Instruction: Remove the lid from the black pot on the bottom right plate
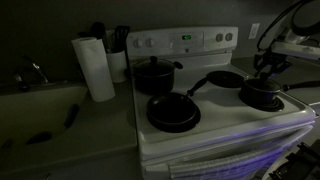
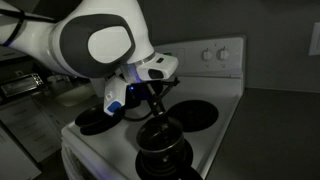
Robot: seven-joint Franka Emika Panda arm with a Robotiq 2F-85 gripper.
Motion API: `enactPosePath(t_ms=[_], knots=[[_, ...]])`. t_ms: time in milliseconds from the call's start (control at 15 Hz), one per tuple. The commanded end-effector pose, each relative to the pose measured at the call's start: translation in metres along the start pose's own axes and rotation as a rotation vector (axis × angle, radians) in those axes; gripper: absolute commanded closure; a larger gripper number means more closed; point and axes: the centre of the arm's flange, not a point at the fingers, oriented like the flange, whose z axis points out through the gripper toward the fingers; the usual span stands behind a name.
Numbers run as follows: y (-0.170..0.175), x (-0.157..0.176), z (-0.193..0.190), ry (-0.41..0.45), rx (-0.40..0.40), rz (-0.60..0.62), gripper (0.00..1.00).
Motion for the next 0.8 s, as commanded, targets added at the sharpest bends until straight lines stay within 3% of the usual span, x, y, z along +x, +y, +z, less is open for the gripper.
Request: enactPosePath(t_ms=[0, 67, 467, 733], knots=[[-0.003, -0.006, -0.003, -0.036, -0.014, 0.006, 0.8], [-0.003, -0.007, -0.005, -0.045, -0.023, 0.01, 0.87], [-0.009, -0.009, -0.026, -0.105, -0.142, 0.002, 0.88], [-0.012, -0.009, -0.033, -0.06, -0.164, 0.006, 0.88]])
